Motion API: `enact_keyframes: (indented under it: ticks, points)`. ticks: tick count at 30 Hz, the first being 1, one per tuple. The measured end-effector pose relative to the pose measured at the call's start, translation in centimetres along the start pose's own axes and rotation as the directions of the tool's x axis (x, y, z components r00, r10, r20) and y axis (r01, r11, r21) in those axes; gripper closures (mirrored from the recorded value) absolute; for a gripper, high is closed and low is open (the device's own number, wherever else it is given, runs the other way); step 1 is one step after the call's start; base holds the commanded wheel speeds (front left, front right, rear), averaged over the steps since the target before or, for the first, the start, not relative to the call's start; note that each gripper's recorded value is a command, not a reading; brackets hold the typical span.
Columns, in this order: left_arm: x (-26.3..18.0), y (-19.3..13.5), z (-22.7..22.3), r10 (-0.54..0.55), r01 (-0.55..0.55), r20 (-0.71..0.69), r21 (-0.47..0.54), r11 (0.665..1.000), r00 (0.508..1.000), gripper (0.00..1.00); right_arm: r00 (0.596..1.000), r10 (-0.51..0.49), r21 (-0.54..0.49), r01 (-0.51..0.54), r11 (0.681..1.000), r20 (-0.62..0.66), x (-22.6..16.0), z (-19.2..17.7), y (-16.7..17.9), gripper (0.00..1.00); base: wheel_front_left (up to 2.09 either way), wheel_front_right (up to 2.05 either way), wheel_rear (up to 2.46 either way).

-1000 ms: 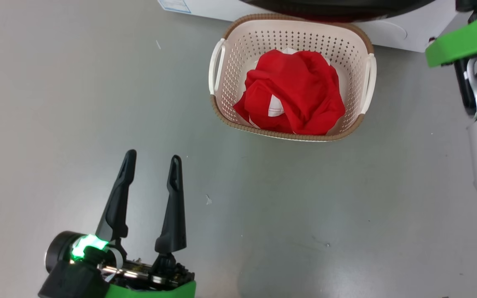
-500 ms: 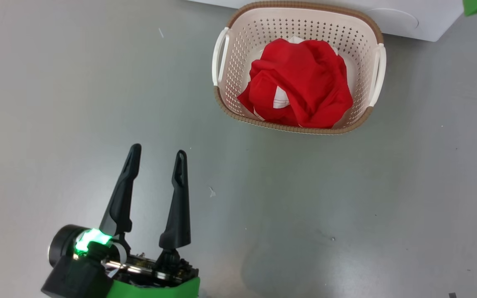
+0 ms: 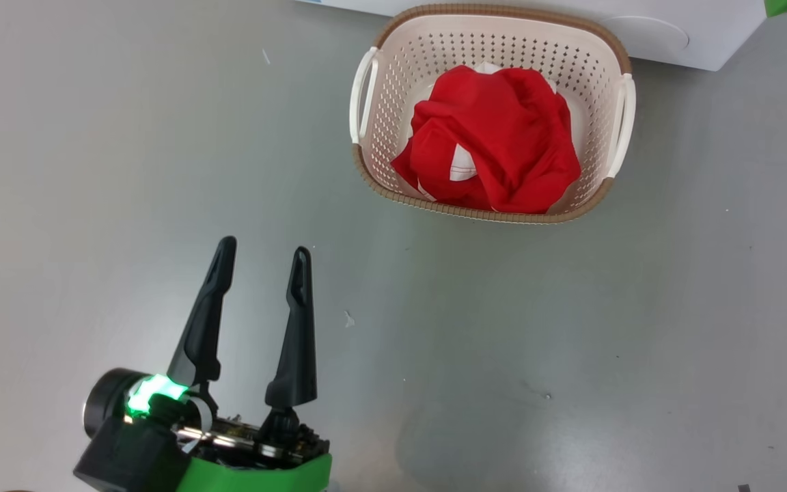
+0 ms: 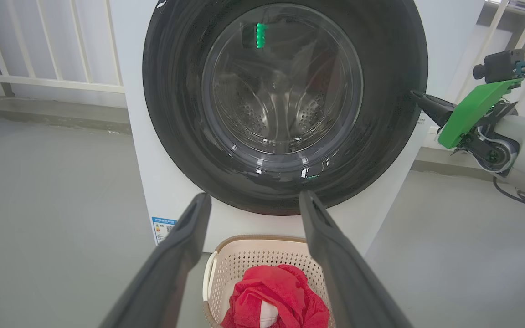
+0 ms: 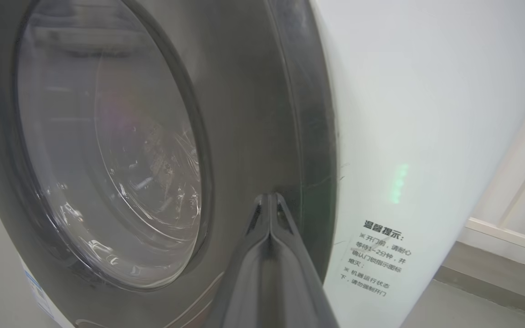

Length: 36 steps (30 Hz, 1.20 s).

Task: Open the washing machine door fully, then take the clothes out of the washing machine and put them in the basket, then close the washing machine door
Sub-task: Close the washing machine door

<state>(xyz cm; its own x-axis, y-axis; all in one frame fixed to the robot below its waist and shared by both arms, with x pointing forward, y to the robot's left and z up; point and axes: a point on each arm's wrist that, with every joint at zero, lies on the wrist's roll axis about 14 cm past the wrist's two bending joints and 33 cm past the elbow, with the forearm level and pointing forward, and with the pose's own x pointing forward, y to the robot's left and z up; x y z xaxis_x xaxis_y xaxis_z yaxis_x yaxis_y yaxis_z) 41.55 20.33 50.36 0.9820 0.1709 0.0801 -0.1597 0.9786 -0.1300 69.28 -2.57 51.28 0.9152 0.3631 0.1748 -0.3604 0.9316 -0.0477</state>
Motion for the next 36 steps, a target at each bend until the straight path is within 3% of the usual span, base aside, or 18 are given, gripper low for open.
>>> enact_keyframes:
  ticks: [8,10,11,13,14,36]
  points:
    - [0.3,-0.5,0.7,-0.017,0.018,0.025,-0.013,1.000,1.000,0.00,0.999,-0.008,0.006,0.008,1.000,0.034,-0.6,1.9,-0.1,1.00,0.00,0.00,0.00]
    - [0.4,-0.7,0.9,-0.023,0.023,0.031,-0.017,1.000,0.999,0.00,1.000,-0.006,0.011,0.006,1.000,0.025,-1.2,1.7,0.1,0.55,0.00,0.00,0.00]
    - [0.4,-0.8,0.9,-0.026,0.026,0.033,-0.020,0.999,0.999,0.00,1.000,-0.005,0.016,0.005,1.000,0.019,-1.6,1.6,0.3,0.45,0.00,0.00,0.00]
    - [0.4,-1.0,1.0,-0.032,0.033,0.036,-0.025,0.999,0.999,0.00,1.000,-0.005,0.021,0.005,1.000,0.010,-2.4,1.3,0.3,0.04,0.00,0.00,0.00]
    - [0.4,-1.1,1.0,-0.035,0.036,0.037,-0.027,0.999,0.999,0.00,1.000,-0.004,0.019,0.004,1.000,0.007,-2.8,1.3,0.3,0.00,0.00,0.00,0.00]
    - [0.3,-3.7,1.7,-0.122,0.126,0.061,-0.076,0.989,0.991,0.00,0.994,-0.106,-0.014,0.107,0.994,0.017,-14.3,3.8,-2.6,0.00,0.00,0.00,0.00]
